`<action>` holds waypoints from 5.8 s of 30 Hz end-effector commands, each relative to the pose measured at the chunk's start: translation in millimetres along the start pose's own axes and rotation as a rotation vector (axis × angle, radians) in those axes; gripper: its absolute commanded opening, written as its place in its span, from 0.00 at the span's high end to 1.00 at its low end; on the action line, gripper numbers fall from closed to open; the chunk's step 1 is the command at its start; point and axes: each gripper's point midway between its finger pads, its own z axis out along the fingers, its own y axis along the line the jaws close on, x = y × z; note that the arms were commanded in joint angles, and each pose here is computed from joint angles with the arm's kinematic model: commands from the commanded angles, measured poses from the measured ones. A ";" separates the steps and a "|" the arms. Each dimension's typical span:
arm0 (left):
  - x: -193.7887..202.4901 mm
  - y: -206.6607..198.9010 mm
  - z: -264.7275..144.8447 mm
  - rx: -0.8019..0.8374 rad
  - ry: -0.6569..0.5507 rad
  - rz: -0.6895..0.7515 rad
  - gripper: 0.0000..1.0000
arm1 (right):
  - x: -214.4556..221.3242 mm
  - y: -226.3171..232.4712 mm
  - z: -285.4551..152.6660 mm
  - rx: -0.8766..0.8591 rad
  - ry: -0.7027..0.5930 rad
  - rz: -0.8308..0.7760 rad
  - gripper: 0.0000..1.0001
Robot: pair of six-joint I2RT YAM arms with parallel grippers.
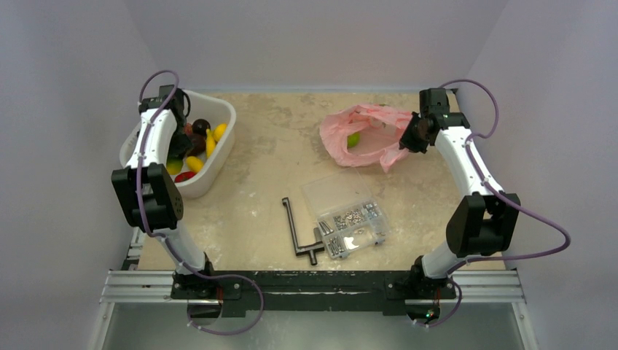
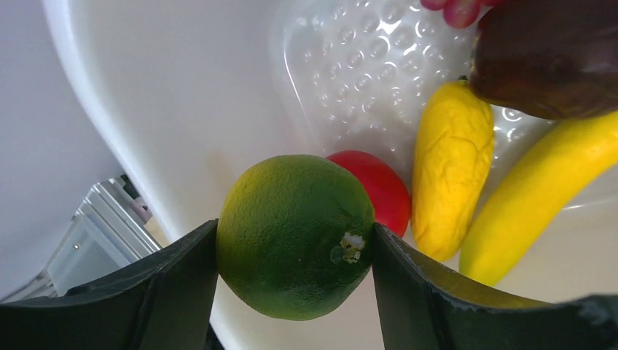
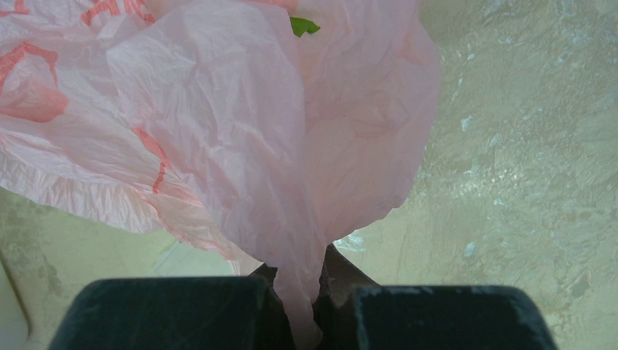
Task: Take the fake fruits out of the plastic bag
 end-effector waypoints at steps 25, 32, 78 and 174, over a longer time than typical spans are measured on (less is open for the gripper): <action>36.1 -5.8 7.7 0.267 0.151 -0.004 0.15 | -5.2 9.8 -10.7 -0.048 -0.007 -0.030 1.00; 19.9 -6.1 -26.3 0.368 0.086 -0.029 0.00 | -8.2 16.5 -16.4 -0.078 -0.002 -0.048 1.00; 225.3 -403.1 -333.8 1.340 -0.192 0.430 0.72 | 28.7 50.3 -33.9 -0.274 0.032 -0.056 1.00; 198.8 -387.4 -296.5 1.564 0.122 0.577 0.09 | 38.6 31.6 10.3 -0.153 0.094 -0.085 1.00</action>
